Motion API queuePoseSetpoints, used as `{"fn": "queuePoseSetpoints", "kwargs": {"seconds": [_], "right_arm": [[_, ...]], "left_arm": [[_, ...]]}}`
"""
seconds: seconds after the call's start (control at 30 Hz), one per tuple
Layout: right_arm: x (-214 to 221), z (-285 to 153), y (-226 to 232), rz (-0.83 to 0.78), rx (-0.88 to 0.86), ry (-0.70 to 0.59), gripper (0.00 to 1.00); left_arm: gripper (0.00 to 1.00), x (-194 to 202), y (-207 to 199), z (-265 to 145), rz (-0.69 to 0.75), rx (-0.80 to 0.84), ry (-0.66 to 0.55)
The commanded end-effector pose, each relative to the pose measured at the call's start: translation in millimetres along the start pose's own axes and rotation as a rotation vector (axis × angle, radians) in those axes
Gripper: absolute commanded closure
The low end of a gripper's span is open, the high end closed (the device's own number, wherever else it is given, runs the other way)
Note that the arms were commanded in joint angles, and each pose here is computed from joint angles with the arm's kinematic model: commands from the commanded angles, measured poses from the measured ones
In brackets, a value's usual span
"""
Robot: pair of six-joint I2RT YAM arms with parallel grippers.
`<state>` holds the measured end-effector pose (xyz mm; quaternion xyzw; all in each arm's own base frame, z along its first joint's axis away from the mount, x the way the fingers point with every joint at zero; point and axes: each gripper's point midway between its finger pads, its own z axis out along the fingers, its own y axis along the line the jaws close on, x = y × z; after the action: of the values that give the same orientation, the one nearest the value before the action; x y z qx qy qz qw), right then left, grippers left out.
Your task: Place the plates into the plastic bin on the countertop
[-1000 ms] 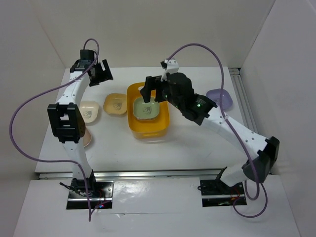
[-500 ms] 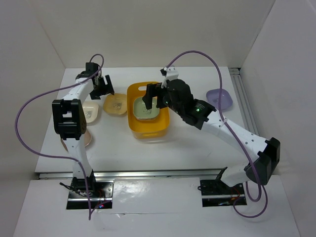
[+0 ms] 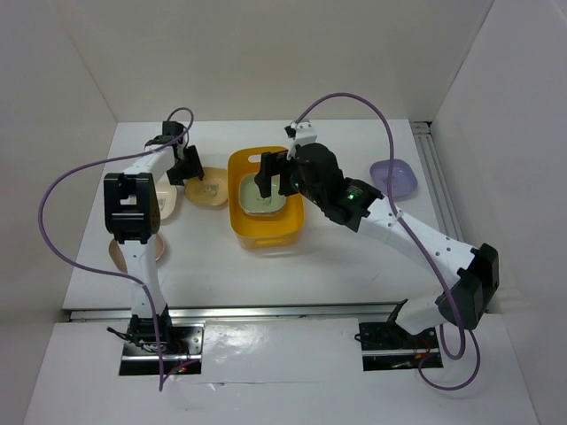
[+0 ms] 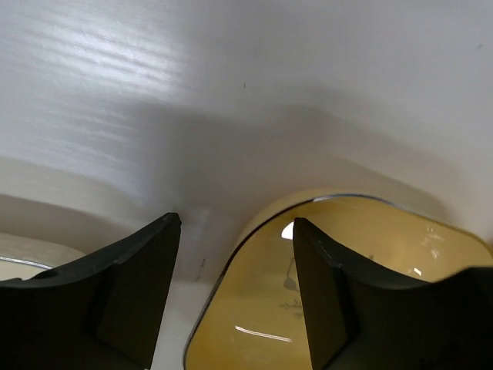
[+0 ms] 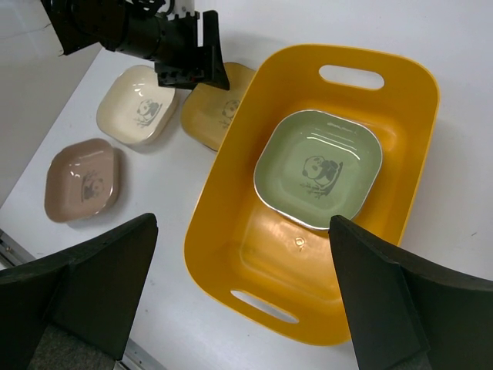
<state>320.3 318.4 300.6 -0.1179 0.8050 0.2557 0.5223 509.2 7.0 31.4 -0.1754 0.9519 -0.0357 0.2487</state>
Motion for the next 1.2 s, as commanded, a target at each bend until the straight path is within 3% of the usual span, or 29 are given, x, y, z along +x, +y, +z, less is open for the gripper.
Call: {"fn": "queuePoseSetpoints", "kwargs": {"seconds": [0.0,0.23,0.33,0.37,0.43,0.5,0.6,0.63,0.73,0.77,0.9,1.03,1.17], "right_arm": [[-17.3,-3.6,12.5,0.016,-0.039,-0.068,0.01],[-8.8,1.6,8.0,0.012,-0.021,-0.056,0.01],[-3.4,2.7,6.4,0.018,-0.016,-0.045,0.01],[2.0,3.8,4.5,0.016,-0.012,-0.034,0.01],[5.6,4.6,4.0,0.012,-0.001,-0.036,0.01],[2.4,1.8,4.6,0.015,-0.004,-0.044,0.01],[5.0,2.8,-0.6,0.013,0.021,-0.045,0.01],[5.0,2.8,-0.7,0.013,0.021,-0.045,0.01],[8.4,3.7,-3.9,0.011,0.034,-0.041,0.01],[8.5,1.7,-6.6,0.011,0.044,-0.045,0.01],[6.2,-4.6,-11.3,0.022,0.062,-0.061,0.01],[0.3,-16.7,-29.2,0.03,0.108,-0.074,0.01],[-8.6,-33.1,-53.0,0.054,0.161,-0.092,0.01]], "left_arm": [[0.28,-0.1,11.2,5.8,-0.023,-0.084,-0.02],[0.4,-8.1,22.5,8.0,-0.089,-0.116,-0.054],[0.66,-30.9,24.2,4.5,-0.113,-0.128,-0.102],[0.68,-31.8,25.0,8.8,-0.128,-0.139,-0.099],[0.92,-45.8,24.5,6.5,-0.131,-0.151,-0.128],[1.0,-62.3,25.8,3.5,-0.174,-0.184,-0.16],[1.0,-72.0,29.7,-14.5,-0.254,-0.236,-0.175],[1.0,-92.7,30.1,-46.9,-0.29,-0.244,-0.258],[1.0,-104.3,36.8,-96.4,-0.39,-0.262,-0.375],[1.0,-119.3,34.8,-145.8,-0.43,-0.231,-0.472],[1.0,-120.7,0.0,-243.5,-0.404,-0.147,-0.638],[1.0,-92.5,-45.0,-303.7,-0.325,-0.04,-0.68],[1.0,-56.0,-101.9,-317.2,-0.191,0.094,-0.624]]}}
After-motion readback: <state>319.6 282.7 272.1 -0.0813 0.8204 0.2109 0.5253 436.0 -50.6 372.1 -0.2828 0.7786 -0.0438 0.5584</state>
